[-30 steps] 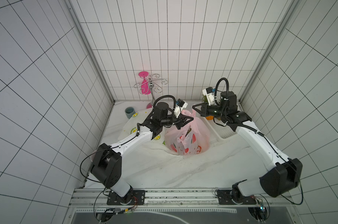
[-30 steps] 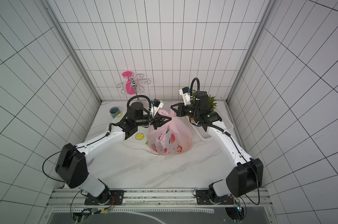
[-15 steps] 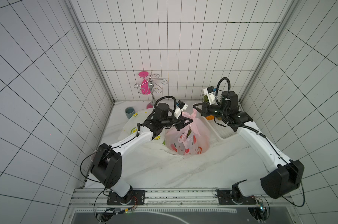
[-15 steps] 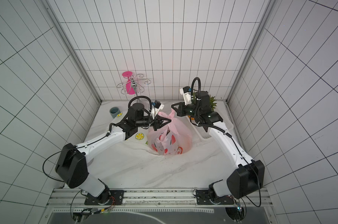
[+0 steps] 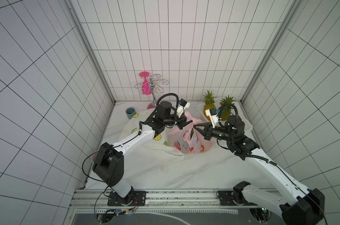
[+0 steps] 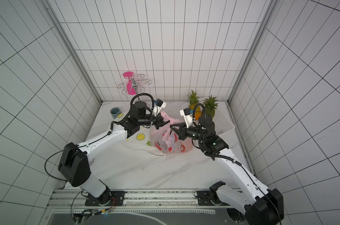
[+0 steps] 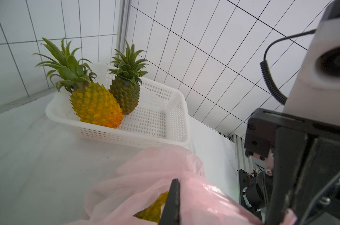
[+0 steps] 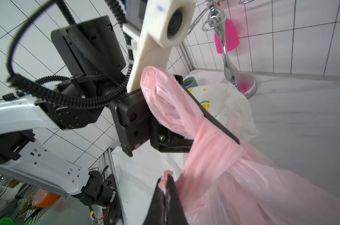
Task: Place the pineapple into a plastic bag & tie a knot
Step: Cross the plastic bag at the center of the board.
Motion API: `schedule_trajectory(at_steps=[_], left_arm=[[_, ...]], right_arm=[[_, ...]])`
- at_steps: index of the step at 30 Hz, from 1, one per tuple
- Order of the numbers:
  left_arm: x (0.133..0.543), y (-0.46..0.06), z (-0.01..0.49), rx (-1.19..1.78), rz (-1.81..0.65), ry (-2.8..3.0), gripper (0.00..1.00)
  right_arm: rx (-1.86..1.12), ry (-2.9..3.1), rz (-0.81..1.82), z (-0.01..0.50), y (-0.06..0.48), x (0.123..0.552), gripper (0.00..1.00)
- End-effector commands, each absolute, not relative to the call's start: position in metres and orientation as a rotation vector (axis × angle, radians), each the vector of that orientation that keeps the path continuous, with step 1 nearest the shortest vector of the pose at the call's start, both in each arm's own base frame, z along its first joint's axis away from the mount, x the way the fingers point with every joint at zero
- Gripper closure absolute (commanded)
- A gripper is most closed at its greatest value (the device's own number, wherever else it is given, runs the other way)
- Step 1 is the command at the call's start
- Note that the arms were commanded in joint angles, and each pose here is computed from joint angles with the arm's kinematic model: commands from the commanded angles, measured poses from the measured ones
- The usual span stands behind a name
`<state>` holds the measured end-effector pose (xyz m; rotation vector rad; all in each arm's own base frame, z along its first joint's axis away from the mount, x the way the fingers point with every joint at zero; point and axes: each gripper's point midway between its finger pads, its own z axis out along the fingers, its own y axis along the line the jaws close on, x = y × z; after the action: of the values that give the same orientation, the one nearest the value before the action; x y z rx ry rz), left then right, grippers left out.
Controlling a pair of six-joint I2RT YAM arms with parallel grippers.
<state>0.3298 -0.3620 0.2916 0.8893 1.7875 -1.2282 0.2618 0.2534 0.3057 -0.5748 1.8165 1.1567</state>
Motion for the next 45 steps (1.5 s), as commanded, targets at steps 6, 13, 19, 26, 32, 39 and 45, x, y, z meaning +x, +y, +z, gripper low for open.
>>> schedule_trajectory(at_steps=[6,13,19,26,32,39,45], left_arm=[[0.346,-0.349,0.304,0.808,-1.179,1.789,1.00],[0.333,-0.351,0.289,0.852,-1.154,1.874,1.00],[0.333,-0.345,0.266,0.840,-1.096,1.982,0.85],[0.331,-0.341,0.251,0.837,-1.093,2.041,0.70],[0.325,-0.349,0.260,0.867,-1.176,2.001,0.63],[0.314,-0.353,0.260,0.922,-1.248,1.990,0.58],[0.309,-0.350,0.251,0.928,-1.248,2.013,0.55]], right_arm=[[-0.675,2.070,0.971,0.195,0.270,0.278,1.00],[-0.621,1.989,0.867,0.205,0.271,0.312,1.00],[-0.606,1.901,0.896,0.231,0.272,0.320,1.00],[-0.610,1.875,0.945,0.240,0.269,0.323,1.00],[-0.645,1.868,0.984,0.240,0.273,0.317,1.00],[-0.642,1.853,1.025,0.246,0.272,0.315,1.00],[-0.641,1.830,1.049,0.253,0.271,0.315,1.00]])
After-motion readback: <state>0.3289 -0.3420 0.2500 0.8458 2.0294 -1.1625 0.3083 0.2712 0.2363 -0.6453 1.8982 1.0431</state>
